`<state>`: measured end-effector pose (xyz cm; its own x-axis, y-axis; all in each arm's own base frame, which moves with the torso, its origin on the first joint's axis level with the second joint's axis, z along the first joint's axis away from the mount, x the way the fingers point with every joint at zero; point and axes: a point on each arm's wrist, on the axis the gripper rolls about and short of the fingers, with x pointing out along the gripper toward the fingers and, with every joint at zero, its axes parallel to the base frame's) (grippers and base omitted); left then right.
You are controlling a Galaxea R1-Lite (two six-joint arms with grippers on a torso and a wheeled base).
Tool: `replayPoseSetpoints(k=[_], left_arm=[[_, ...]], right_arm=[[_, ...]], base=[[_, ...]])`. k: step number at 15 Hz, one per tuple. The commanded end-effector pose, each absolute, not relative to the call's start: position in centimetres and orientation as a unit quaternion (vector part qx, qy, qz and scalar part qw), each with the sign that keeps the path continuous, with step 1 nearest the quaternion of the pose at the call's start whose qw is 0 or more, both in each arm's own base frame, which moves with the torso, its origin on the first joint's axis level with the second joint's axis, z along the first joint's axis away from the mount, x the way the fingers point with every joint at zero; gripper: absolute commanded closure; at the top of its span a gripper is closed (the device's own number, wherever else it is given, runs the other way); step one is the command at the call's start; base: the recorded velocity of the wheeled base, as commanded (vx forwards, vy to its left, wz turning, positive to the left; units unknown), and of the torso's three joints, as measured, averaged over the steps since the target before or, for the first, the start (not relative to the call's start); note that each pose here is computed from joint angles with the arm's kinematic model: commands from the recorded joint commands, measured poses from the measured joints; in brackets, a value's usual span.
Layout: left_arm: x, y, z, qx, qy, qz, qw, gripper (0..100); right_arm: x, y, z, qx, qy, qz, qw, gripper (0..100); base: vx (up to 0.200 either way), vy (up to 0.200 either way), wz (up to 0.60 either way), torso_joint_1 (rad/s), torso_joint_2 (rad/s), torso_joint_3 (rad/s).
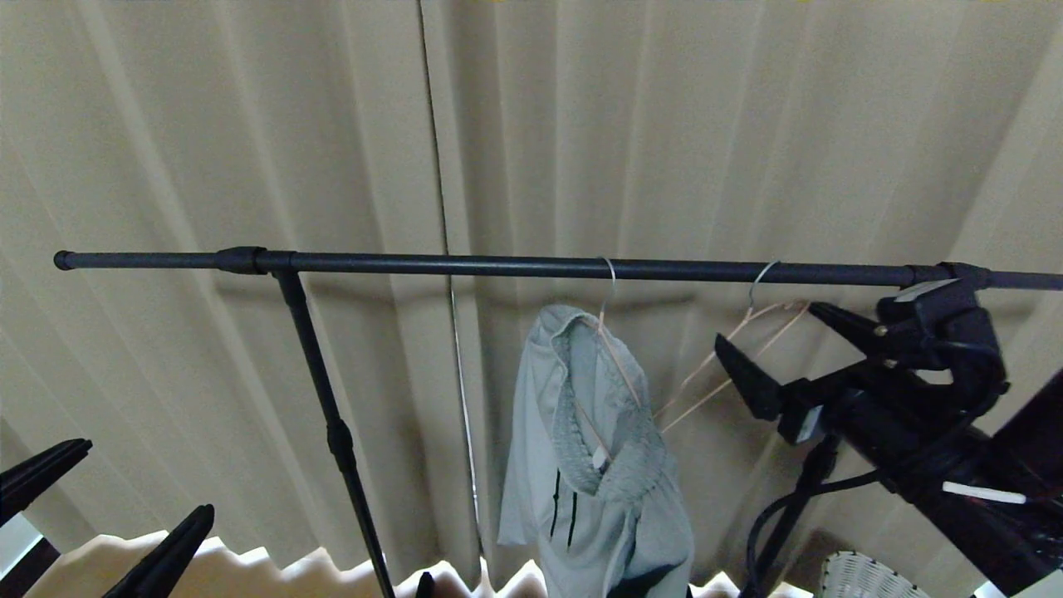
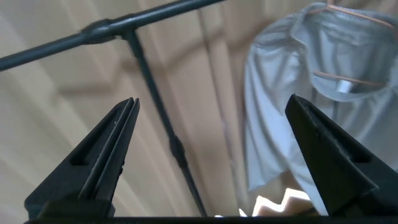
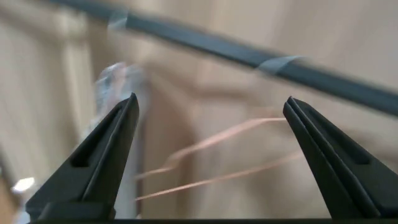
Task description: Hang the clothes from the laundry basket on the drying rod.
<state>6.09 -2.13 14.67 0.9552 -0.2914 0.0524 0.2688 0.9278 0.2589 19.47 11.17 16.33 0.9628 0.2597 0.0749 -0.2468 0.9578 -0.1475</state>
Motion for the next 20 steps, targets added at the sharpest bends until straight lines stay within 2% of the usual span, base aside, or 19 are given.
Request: replayPoseSetpoints(k=[1,3,7,11,13,14,16,20], left_arm=[[5.7,-1.8,14.8,0.123,-0.057,-0.123,0.983,0],[5.1,-1.2,14.4,0.126,-0.044,-0.094,0.987,0],[1.8,-0.2,12.2,0.118,-0.016,-0.051,0.992,0],[-0.7,0.3,9.7,0.114,-0.004,-0.039,0.993,0],[-1.2,0.5,8.8,0.115,0.010,-0.014,0.993,0],[-1.4,0.7,8.4,0.112,0.028,0.032,0.993,0],[-1.5,0.7,8.5,0.089,0.032,0.076,0.993,0],[-1.6,0.5,8.2,0.080,0.038,0.173,0.981,0]], right_arm=[[17.5,7.8,17.8,-0.057,-0.079,0.078,0.992,0],[16.0,5.9,17.5,-0.063,-0.069,0.046,0.995,0],[12.6,3.0,15.0,-0.085,0.000,-0.003,0.996,0],[11.2,-0.1,12.9,-0.092,0.092,-0.114,0.985,0],[10.4,-0.7,12.6,-0.088,0.112,-0.141,0.980,0],[9.2,-1.0,12.2,-0.073,0.127,-0.154,0.977,0],[7.6,-0.9,11.7,-0.049,0.142,-0.157,0.976,0],[3.5,-0.8,10.6,-0.032,0.135,-0.163,0.977,0]], base=[[0.000,0.000,0.00,0.000,0.00,0.000],[0.000,0.000,0.00,0.000,0.00,0.000],[0.000,0.000,0.00,0.000,0.00,0.000],[0.000,0.000,0.00,0.000,0.00,0.000],[0.000,0.000,0.00,0.000,0.00,0.000],[0.000,0.000,0.00,0.000,0.00,0.000],[0.000,0.000,0.00,0.000,0.00,0.000],[0.000,0.000,0.00,0.000,0.00,0.000]])
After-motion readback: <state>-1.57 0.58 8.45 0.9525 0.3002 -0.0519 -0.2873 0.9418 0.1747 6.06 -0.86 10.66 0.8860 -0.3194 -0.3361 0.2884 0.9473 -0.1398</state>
